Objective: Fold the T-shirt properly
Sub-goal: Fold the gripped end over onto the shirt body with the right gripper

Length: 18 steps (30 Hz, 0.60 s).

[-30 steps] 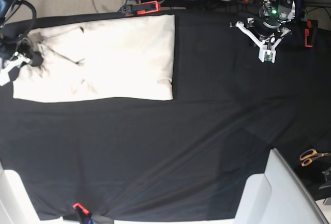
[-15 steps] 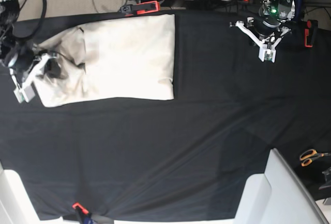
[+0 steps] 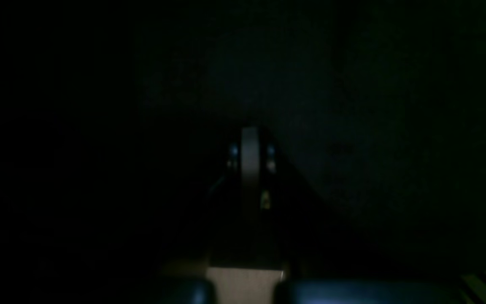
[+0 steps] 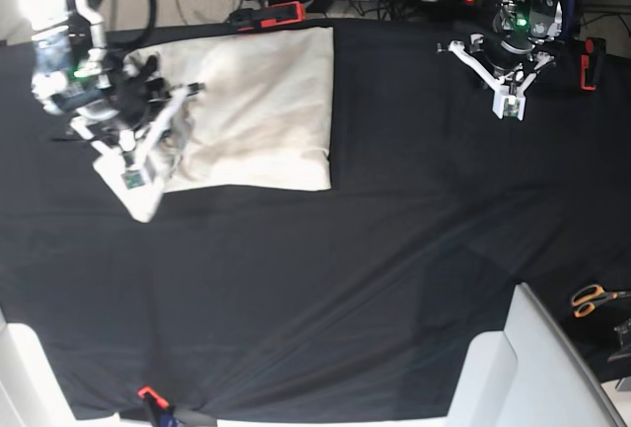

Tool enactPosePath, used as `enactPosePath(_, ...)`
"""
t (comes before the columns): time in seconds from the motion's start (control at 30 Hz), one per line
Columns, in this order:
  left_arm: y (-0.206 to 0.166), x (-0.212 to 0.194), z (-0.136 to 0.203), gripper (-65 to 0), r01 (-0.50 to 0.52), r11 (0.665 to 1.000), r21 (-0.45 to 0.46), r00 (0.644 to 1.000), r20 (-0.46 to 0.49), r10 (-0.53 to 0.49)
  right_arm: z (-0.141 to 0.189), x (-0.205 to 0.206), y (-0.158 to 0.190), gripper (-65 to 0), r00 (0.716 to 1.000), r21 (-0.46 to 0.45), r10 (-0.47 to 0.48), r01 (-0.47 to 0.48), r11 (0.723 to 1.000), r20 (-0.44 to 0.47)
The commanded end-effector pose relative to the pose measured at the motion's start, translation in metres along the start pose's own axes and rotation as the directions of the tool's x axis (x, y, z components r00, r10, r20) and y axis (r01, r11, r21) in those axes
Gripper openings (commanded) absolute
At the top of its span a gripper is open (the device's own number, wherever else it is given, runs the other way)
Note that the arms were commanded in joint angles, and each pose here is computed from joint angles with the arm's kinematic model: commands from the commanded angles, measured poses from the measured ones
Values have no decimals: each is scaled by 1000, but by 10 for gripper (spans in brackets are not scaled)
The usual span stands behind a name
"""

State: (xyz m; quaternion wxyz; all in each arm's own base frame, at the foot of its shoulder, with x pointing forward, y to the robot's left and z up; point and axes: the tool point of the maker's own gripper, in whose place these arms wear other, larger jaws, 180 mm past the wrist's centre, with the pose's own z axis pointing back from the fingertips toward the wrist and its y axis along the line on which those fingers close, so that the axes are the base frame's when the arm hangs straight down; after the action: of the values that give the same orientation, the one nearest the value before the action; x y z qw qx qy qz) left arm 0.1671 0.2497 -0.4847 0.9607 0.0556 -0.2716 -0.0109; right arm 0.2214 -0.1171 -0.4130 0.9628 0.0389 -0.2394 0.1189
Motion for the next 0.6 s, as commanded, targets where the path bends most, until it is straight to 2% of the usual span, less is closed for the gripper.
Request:
enactPosePath(0.0,4,6,2,-650,8,1000,9,1000,20,-8,2,8,9,-645,1000,9,11,-11,1000,24)
enactPosePath(0.1,4,7,2,-650,8,1000,9,1000,21,-8,-1,6,33,-645,999,21,37,-37,999,20)
enactPosePath(0.23,4,7,2,-650,8,1000,9,1000,21,-8,-2,10,49,-645,999,-23,35,-34,999,24)
enactPosePath(0.33,4,7,2,-650,8,1000,9,1000,21,-8,-2,14,64,-645,998,-19,55,-54,998,38)
enactPosePath(0.43,4,7,2,-650,8,1000,9,1000,21,-8,-4,21,77,-645,999,-11,12,-11,1000,47)
enactPosePath(0.57,4,7,2,-650,8,1000,9,1000,21,-8,-15,23,84,-645,999,-16,-45,45,999,15)
